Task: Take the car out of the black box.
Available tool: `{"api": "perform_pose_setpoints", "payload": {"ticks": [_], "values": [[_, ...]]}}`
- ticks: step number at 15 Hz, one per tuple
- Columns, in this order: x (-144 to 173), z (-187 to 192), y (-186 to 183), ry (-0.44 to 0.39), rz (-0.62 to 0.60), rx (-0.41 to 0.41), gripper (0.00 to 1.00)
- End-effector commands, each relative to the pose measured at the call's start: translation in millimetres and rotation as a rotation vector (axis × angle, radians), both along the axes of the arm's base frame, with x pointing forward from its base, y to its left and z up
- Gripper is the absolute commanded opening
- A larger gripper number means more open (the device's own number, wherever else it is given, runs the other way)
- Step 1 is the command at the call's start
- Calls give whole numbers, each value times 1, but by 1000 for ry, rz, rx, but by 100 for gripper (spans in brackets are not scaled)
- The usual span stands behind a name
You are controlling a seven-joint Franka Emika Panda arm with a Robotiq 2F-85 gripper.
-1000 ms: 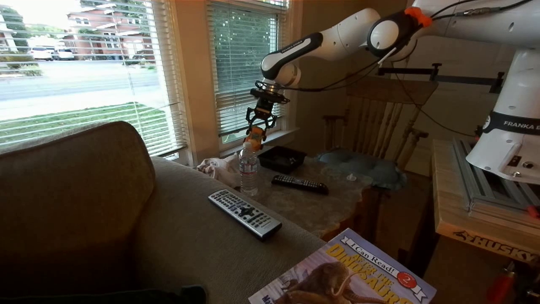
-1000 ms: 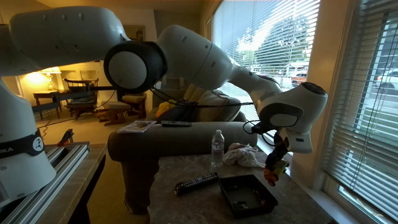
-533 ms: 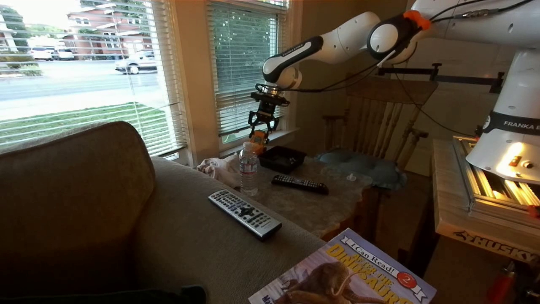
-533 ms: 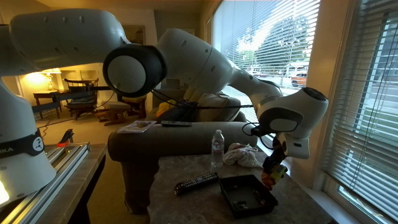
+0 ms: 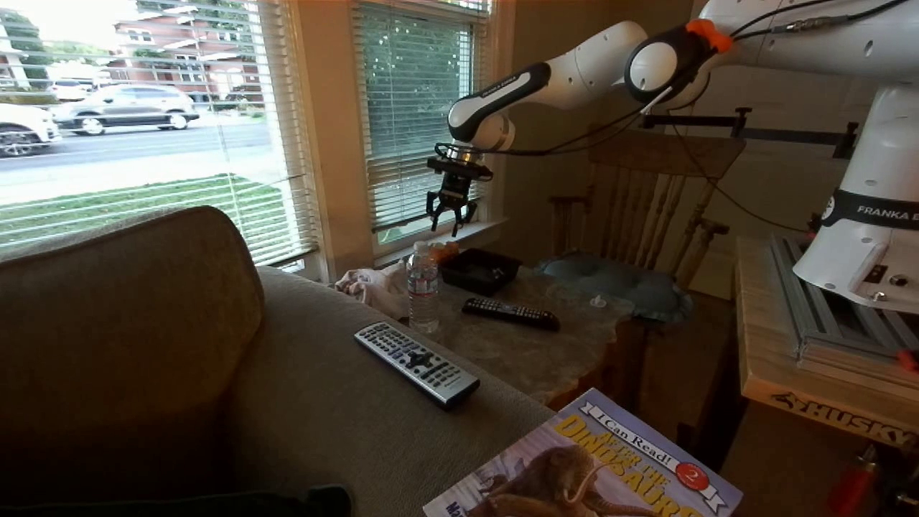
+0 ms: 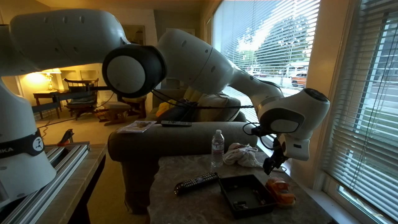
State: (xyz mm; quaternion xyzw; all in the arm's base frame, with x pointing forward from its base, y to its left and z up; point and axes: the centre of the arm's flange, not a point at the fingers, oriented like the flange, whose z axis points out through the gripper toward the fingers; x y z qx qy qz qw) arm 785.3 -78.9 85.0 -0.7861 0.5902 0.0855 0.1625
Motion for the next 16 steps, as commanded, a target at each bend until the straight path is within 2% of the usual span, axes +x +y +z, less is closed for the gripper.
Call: {"api": "perform_pose_setpoints", "payload": {"ticks": [1, 2, 4, 10, 16], "values": [[29, -3, -4, 24, -28, -8, 72], [29, -2, -4, 25, -29, -13, 84], [28, 0, -4, 32, -28, -21, 98], [27, 7, 3, 37, 9, -50, 100], [2, 31, 53, 125, 299, -118, 100]]}}
